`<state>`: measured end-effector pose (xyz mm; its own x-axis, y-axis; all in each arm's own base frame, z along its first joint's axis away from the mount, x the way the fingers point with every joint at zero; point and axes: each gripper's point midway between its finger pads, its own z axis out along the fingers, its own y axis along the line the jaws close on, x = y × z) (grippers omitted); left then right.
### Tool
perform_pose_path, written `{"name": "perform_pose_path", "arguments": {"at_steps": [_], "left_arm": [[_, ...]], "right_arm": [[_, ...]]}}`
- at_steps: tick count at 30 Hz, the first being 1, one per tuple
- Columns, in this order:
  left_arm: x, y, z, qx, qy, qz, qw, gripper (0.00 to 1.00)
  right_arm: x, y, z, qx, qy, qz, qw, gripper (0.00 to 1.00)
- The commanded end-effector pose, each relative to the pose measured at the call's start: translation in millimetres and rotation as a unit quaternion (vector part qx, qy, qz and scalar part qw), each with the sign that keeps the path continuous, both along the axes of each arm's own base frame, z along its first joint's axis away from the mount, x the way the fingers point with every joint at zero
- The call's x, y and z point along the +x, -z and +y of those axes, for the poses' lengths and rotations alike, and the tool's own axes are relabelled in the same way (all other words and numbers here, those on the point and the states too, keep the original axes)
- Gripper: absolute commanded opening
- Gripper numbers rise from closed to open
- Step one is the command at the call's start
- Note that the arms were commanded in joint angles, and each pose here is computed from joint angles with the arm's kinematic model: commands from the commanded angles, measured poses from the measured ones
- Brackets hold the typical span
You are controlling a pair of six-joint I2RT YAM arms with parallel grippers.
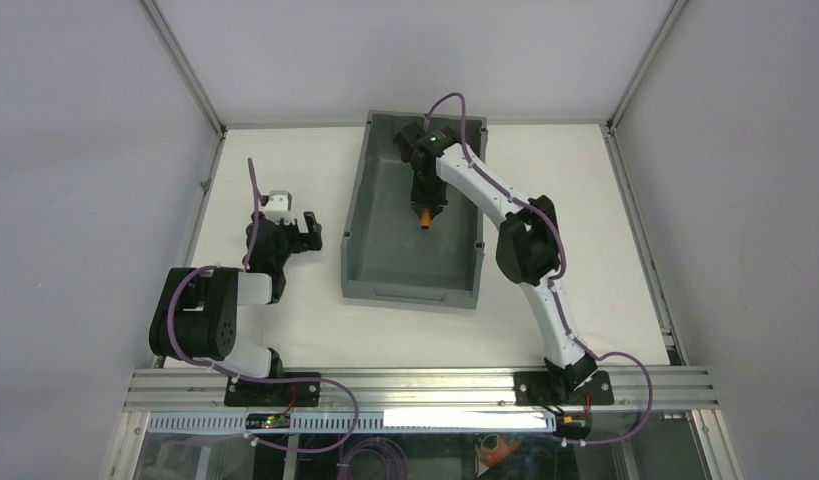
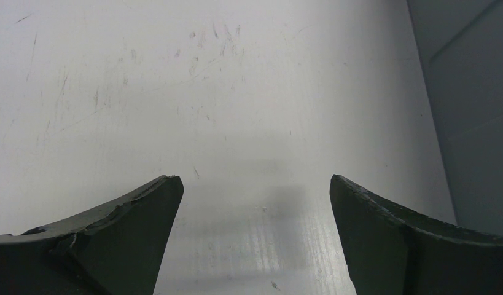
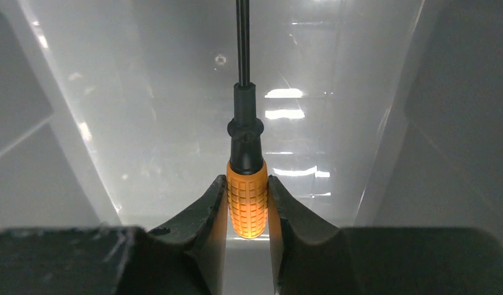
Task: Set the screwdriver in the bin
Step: Place the screwdriver in the bin.
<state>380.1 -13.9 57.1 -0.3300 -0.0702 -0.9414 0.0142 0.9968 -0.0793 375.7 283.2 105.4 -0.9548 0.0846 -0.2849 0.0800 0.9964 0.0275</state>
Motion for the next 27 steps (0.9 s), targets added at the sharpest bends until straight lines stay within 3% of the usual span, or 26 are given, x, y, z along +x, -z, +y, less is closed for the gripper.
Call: {"name": "perform_pose_path", "arguments": {"at_steps": [1,20,27], "left_arm": [[13,-23,-1,0.001,0.01,-0.045,0.999,0.99],[13,-23,-1,0.001,0.01,-0.045,0.999,0.99],[13,-23,-1,0.001,0.01,-0.046,0.999,0.99]], "right_arm": [[16,2,14,0.017,0.003,-0.024,1.0,0.0],[24,55,17,0.022,0.0,0.02,1.0,0.03],[22,66,11,0.01,0.001,0.031,0.999,0.15]]}}
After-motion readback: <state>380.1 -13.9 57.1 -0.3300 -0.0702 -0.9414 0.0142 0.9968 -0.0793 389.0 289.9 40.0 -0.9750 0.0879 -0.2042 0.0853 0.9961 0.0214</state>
